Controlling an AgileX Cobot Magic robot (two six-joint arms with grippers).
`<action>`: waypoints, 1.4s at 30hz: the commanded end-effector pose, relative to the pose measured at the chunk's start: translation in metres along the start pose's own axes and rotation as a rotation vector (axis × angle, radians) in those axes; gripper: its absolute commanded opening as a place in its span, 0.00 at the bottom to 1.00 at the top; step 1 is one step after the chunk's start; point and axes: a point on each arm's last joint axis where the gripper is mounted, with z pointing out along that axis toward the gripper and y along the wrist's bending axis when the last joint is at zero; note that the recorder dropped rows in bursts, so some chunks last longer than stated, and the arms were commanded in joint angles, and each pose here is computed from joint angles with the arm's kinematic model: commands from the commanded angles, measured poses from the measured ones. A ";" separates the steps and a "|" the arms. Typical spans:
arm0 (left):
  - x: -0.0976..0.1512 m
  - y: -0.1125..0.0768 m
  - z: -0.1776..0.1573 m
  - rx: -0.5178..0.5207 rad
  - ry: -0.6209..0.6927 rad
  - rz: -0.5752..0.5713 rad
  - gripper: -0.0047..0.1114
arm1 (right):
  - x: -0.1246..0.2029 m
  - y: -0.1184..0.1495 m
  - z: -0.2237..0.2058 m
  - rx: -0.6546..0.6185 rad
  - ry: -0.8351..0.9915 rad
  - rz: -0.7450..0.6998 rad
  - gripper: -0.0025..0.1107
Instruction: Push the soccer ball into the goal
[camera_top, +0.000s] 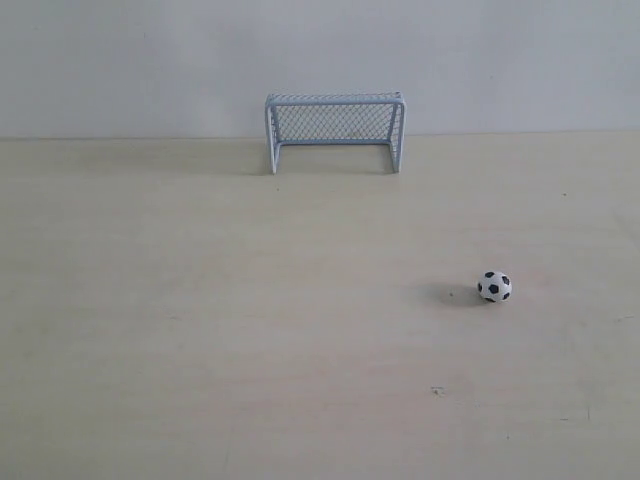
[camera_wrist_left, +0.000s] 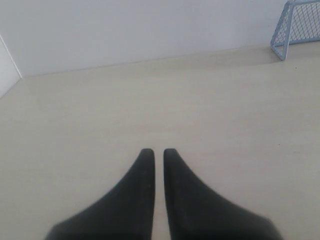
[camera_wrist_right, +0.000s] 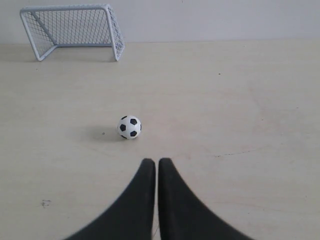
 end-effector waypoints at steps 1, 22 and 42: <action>-0.002 0.000 -0.001 -0.003 -0.009 -0.008 0.09 | -0.001 0.000 0.000 0.005 -0.016 -0.009 0.02; -0.002 0.000 -0.001 -0.003 -0.009 -0.008 0.09 | -0.066 0.007 -0.031 -0.039 -0.207 0.089 0.02; -0.002 0.000 -0.001 -0.003 -0.009 -0.008 0.09 | -0.102 0.011 -0.054 -0.079 -0.352 0.134 0.02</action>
